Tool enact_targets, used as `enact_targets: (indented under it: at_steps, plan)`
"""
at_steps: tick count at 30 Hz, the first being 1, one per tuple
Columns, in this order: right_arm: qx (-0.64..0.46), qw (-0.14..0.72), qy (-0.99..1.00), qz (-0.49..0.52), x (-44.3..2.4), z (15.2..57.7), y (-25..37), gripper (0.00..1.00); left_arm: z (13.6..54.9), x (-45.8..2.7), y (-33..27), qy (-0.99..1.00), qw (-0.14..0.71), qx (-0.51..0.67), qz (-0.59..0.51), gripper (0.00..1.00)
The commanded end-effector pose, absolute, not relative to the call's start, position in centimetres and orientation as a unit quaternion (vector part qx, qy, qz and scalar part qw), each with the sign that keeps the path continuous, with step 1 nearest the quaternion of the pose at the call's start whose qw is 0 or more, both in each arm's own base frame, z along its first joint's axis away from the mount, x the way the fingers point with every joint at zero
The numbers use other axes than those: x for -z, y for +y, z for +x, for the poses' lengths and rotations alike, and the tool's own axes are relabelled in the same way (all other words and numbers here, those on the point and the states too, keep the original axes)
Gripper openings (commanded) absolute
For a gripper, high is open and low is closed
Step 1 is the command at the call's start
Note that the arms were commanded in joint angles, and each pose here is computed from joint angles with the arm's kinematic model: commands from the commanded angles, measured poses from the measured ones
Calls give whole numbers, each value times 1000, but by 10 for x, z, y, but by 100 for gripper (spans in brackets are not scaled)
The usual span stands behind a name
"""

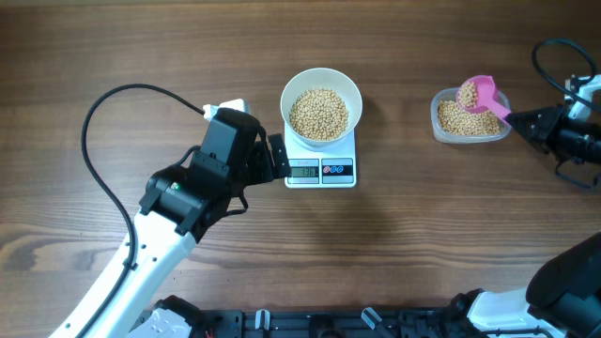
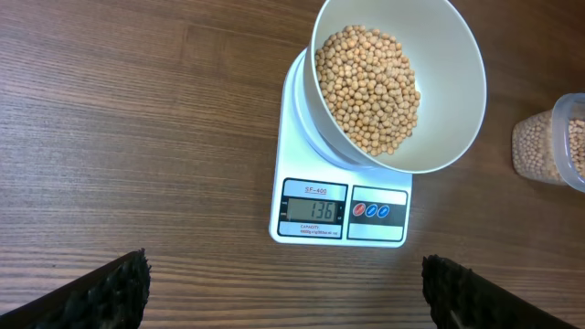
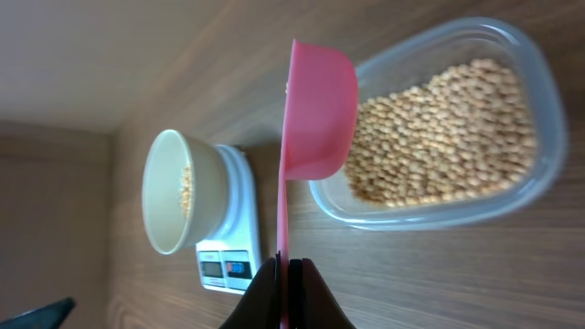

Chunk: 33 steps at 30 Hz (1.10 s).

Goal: Scoop item into bowl and weigh 150g on scale
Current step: 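Carry the filled scoop with the right gripper over the white bowl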

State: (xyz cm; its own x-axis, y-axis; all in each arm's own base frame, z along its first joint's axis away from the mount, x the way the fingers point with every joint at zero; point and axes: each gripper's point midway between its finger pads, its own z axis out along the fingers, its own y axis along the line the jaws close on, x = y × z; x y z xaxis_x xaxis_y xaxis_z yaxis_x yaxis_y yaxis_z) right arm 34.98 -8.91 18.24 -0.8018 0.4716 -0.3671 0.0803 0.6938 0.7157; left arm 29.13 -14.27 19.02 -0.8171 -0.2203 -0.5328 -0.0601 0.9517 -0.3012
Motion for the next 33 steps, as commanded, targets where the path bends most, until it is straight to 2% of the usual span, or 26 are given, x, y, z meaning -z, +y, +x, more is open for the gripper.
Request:
enact_targets:
  at_steps: [1,10,18,25,30,33]
  plan:
    - [-428,293,843,142,-201,357,-76,4,293,-193,-140,942,300,133,-74,100]
    - [-506,282,808,104,-224,363,-32,4,293,-193,-140,942,300,133,-74,100]
    - [-513,246,823,-10,-225,385,67,4,293,-193,-140,942,300,133,-74,100]
    - [-372,221,896,-98,-180,385,131,4,293,-193,-140,942,300,133,-74,100]
    - [-266,235,911,-207,-159,379,156,5,293,-193,-140,942,300,133,-74,100]
    - [-211,257,912,-240,-155,387,164,4,293,-193,-140,942,300,133,-74,100]
